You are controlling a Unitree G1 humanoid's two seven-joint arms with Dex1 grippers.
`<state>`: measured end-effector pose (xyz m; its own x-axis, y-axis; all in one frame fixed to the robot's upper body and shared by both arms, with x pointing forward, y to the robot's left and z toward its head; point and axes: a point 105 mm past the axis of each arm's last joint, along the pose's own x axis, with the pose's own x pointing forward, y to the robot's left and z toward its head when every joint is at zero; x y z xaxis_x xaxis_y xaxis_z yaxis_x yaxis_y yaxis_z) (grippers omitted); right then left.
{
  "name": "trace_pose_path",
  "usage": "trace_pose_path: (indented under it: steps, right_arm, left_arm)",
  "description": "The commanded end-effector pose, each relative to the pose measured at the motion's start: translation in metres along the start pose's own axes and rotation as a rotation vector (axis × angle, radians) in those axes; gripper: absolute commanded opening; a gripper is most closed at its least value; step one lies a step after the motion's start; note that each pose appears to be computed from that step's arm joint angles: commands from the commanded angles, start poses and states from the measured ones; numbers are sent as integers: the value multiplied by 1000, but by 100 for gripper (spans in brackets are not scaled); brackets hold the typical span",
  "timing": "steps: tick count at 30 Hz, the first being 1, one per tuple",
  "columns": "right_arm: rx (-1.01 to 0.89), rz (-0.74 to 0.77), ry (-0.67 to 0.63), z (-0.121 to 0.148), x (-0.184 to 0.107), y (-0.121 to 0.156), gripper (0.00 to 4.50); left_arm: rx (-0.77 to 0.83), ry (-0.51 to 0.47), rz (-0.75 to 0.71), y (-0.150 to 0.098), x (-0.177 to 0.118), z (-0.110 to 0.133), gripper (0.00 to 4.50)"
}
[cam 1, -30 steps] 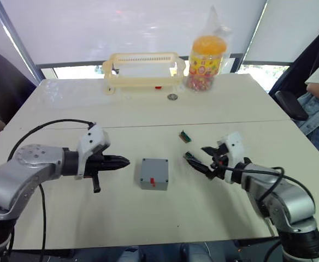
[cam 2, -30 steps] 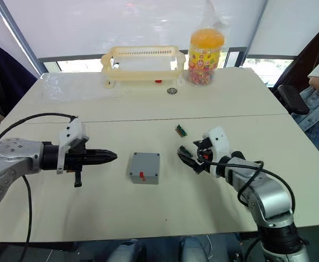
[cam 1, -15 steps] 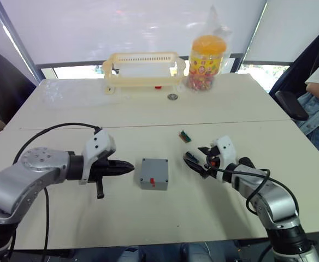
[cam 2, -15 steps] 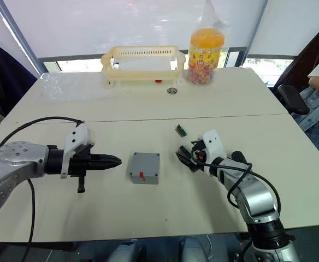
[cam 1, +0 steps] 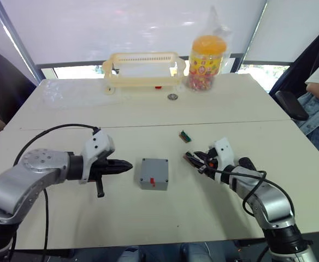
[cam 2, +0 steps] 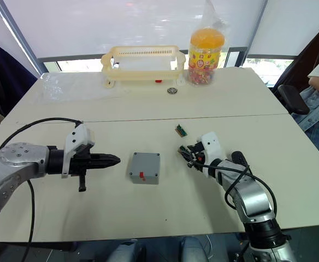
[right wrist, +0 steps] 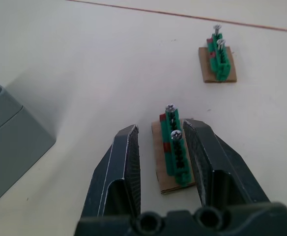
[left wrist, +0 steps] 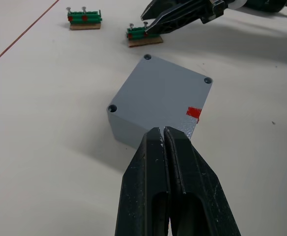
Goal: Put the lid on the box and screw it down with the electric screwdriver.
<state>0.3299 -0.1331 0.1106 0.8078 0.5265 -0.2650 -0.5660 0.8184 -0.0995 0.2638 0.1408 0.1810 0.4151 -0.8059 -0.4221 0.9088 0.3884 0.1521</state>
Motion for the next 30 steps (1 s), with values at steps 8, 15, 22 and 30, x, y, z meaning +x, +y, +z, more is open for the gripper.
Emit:
trace_pose_path:
  steps: [8,15,22,30]
  right_arm:
    - [-17,-11,-38,7,3,-1,66]
    - [-15,-17,-37,7,4,-1,4]
    - [-16,-46,-55,12,-1,-6,4]
    - [-13,-61,-102,29,-8,-5,4]
  left_arm:
    - [36,-18,9,0,1,5,4]
    - [38,-20,14,0,2,5,4]
    - [42,-20,17,1,3,4,4]
    - [42,-21,14,2,5,2,4]
